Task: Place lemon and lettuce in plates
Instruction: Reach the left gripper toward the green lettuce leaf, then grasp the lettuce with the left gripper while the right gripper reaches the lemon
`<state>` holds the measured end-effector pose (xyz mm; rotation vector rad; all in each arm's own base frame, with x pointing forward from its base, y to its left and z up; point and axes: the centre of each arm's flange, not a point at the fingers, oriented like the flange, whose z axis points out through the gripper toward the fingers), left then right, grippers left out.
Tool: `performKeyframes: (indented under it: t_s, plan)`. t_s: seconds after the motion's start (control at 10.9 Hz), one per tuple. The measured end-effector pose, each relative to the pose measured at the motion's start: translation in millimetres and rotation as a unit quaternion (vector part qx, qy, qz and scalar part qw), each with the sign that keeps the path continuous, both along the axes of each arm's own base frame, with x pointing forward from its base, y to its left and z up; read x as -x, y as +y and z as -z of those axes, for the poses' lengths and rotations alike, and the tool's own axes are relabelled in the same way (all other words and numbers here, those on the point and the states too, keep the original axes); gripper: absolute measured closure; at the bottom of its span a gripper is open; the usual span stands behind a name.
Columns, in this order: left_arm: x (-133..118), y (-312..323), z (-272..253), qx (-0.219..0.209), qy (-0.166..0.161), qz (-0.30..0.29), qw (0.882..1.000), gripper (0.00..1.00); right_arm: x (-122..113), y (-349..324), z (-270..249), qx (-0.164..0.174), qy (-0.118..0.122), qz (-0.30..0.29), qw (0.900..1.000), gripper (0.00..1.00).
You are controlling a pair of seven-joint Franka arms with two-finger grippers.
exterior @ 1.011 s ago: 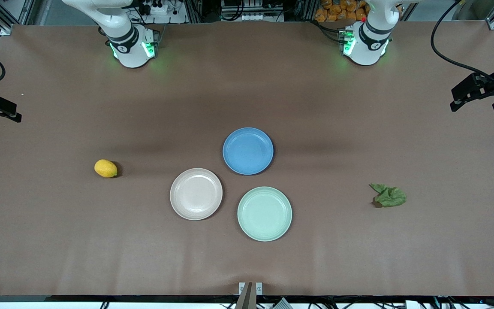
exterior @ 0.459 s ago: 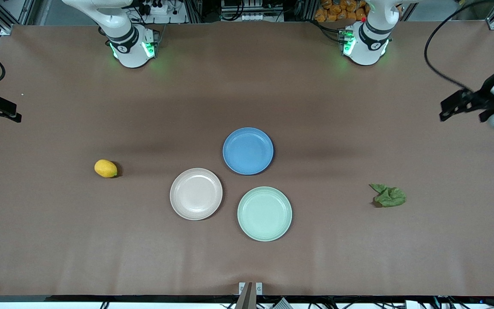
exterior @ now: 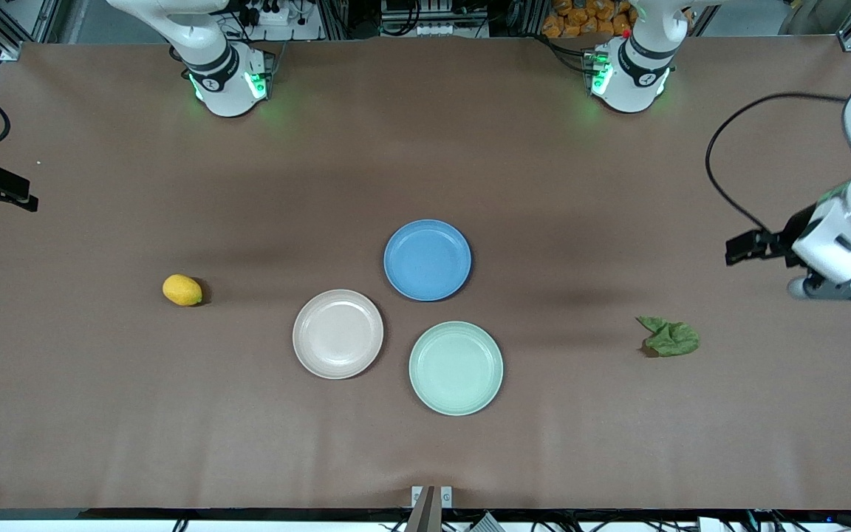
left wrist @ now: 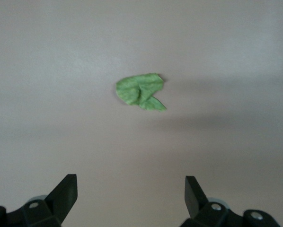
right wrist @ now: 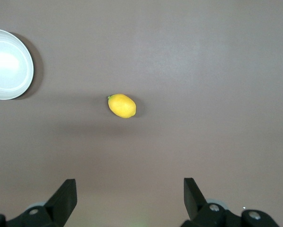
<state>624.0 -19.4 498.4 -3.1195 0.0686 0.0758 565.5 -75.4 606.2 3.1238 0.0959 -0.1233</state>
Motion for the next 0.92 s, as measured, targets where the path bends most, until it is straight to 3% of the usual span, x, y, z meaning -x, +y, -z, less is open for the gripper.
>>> performKeyframes:
  t_s: [0.46, 0.92]
  plan:
    - [-50.1, -12.7, 127.1, 0.001, -0.011, 0.044, 0.999, 0.00, -2.8, -9.3, 14.3, -0.002, 0.017, 0.009, 1.000, 0.00]
    - [-69.4, -12.2, 234.8, 0.007, -0.019, 0.126, 0.992, 0.00, -10.6, -5.9, 42.0, -0.028, 0.039, -0.011, 0.999, 0.00]
